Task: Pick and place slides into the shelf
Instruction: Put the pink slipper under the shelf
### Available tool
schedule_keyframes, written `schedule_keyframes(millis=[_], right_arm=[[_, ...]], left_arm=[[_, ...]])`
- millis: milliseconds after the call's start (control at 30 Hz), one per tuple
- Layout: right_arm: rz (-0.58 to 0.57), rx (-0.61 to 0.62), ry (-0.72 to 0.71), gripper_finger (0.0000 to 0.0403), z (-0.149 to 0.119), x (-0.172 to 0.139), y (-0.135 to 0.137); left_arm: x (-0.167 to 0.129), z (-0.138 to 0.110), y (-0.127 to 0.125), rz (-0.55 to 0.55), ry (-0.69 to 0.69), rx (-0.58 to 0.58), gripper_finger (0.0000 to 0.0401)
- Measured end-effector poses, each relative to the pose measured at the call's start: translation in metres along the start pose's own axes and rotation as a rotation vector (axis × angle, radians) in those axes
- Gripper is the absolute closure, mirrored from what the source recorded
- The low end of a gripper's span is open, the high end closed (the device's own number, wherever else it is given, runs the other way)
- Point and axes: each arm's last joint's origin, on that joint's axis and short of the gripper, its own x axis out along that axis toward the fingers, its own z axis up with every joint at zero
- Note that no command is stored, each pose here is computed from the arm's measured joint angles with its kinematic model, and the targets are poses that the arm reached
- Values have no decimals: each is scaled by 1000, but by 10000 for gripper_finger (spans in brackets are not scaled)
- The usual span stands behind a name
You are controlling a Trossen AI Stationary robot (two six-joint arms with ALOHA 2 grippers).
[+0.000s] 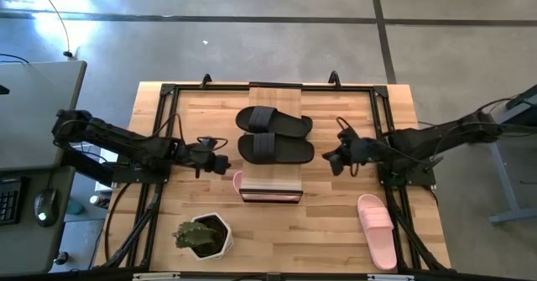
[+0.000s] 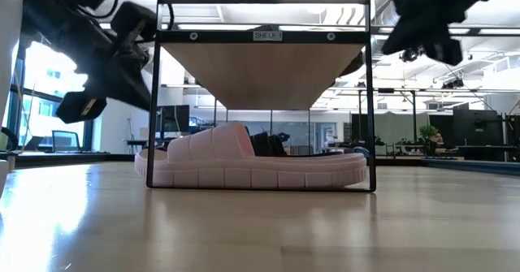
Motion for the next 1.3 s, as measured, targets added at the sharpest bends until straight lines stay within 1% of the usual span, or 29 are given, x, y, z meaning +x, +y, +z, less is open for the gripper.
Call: schedule_keyframes(millis=[133,333,500,633,900,1000,1100,1133,1300], right_arm=[[-25,24,7,403,9,9,-6],[17,11,67,403,13,24,-4],[10,6,60,403,14,36,-3],[21,10,46,403,15,38,-1],[-13,32,27,403,21,39,-7],[-54,20,83,403,18,28,-12],[-91,-26,159,403,16,5,-14],[-83,-46,178,403,15,-4,-12],[35,-143,234,403,12,-49,3]], left_arm=[[-4,1,-2,-24,-14,4,401],[-5,2,-2,-29,-15,6,401],[-5,2,-3,-33,-16,5,401],[-5,2,-3,-33,-15,5,401],[-5,2,-3,-35,-16,5,401],[-5,2,-3,-37,-9,5,401],[-6,1,-4,-57,13,21,401],[-8,2,-4,-61,17,23,401],[-17,4,-7,-110,6,30,401]])
